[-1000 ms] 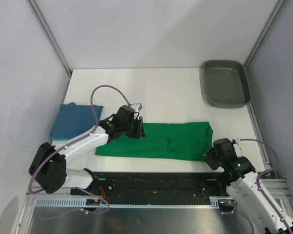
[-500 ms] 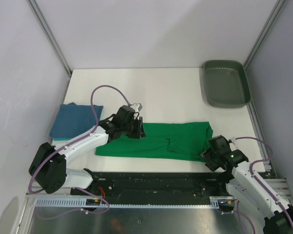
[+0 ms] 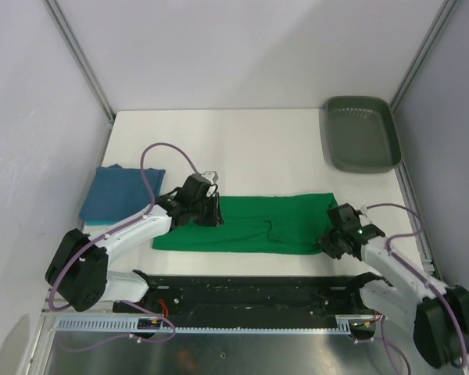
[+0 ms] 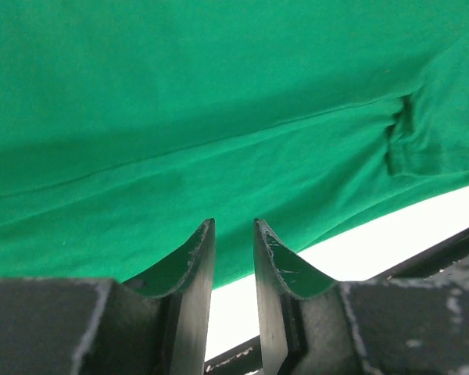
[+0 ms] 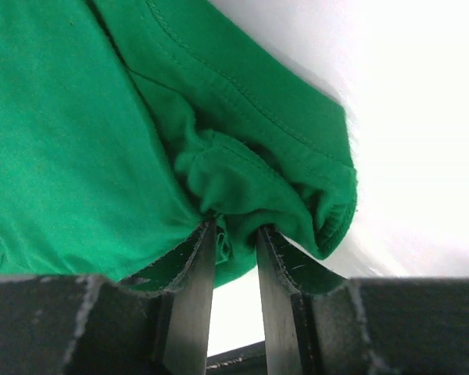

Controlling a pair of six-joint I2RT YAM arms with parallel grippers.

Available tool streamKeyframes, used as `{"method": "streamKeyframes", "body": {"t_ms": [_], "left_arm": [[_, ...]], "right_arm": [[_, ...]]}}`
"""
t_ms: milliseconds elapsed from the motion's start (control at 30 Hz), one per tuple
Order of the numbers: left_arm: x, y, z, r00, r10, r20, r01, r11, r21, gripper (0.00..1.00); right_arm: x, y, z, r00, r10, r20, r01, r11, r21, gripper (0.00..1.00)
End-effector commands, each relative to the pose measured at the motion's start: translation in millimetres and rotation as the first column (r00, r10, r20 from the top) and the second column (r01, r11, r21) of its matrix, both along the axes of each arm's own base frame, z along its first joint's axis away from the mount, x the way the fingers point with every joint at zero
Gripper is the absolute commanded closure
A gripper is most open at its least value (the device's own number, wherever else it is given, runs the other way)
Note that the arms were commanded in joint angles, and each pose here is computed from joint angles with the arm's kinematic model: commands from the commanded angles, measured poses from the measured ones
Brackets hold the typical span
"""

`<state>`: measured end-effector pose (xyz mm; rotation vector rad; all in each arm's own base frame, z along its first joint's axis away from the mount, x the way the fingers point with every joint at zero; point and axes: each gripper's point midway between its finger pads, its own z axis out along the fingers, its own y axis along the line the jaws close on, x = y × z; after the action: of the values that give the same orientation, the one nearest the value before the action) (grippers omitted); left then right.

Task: Fold and stack the t-shirts
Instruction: Rotate the tshirt 90 degrees

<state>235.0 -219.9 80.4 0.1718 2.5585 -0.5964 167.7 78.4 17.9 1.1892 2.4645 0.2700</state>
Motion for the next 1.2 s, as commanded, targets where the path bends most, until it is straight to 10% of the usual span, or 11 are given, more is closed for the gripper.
{"method": "streamKeyframes", "body": {"t_ms": [0,800,1167], "left_arm": [[-2.6,12.1,-0.6,0.999,0.054,0.004,-0.054,0.999,0.007,0.69],[40.6,9.4,-15.7,0.999,0.041,-0.033,-0.035,0.987,0.154,0.69],[35.5,18.6,-44.1,0.994,0.037,-0.106,-0.01,0.969,0.245,0.71]], "right_arm": [[61.7,15.4,23.1,0.988,0.09,0.126,-0.087,0.996,-0.026,0.69],[396.8,7.6,-10.5,0.9,0.434,0.043,-0.408,0.873,-0.269,0.76],[433.9,3.4,3.1,0.869,0.48,0.115,-0.44,0.86,-0.26,0.54]]}}
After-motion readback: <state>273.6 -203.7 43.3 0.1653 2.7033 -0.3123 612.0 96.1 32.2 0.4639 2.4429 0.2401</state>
